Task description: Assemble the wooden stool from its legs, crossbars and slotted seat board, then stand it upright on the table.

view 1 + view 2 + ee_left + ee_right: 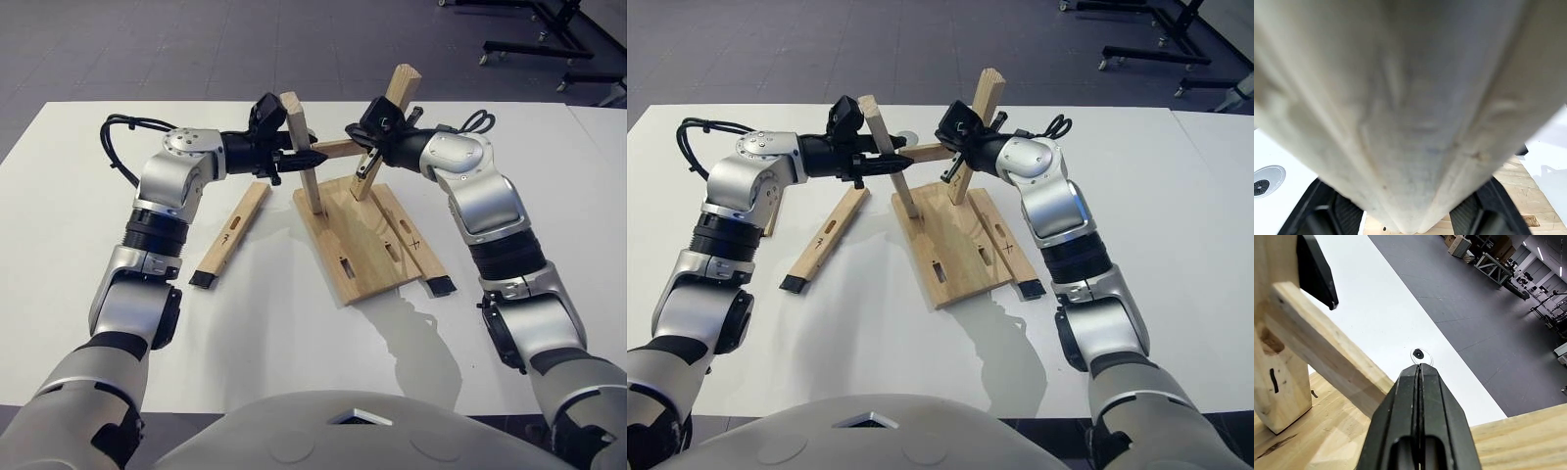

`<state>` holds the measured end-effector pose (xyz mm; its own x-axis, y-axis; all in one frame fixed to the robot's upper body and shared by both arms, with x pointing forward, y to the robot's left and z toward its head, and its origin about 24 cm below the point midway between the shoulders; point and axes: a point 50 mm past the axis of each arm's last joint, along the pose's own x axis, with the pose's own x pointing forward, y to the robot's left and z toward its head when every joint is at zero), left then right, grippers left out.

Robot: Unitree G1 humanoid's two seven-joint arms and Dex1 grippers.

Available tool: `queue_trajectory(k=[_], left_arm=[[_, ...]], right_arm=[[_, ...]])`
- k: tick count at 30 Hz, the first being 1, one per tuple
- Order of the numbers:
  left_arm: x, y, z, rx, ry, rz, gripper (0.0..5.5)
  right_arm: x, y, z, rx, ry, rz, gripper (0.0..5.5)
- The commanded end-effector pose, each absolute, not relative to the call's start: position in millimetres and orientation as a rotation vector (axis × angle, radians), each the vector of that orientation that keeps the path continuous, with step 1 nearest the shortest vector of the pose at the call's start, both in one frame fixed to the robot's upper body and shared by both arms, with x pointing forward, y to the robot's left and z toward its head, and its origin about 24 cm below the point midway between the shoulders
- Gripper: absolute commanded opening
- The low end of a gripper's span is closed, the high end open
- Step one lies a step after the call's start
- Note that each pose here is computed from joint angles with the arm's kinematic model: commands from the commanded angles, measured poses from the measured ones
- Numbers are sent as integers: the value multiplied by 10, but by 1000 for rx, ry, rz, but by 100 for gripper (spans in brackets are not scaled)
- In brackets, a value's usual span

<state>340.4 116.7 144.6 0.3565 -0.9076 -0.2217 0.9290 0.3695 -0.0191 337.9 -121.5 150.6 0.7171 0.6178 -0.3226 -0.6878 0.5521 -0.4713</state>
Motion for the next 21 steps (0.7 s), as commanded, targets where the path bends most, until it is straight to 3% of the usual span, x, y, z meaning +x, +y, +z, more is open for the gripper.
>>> queue_trajectory(k=[1,14,21], left_arm=[[3394,1286,1451,128,158,-1135,209],[3361,1349,1271,96,119,-1092,209],[3360,1359,1242,90,104,-1086,209]], right_arm=[[3345,-1237,1263,-589,241,799,3],[3313,-912,1707,-440,110,851,3],[3322,-998,1666,-441,137,822,3]])
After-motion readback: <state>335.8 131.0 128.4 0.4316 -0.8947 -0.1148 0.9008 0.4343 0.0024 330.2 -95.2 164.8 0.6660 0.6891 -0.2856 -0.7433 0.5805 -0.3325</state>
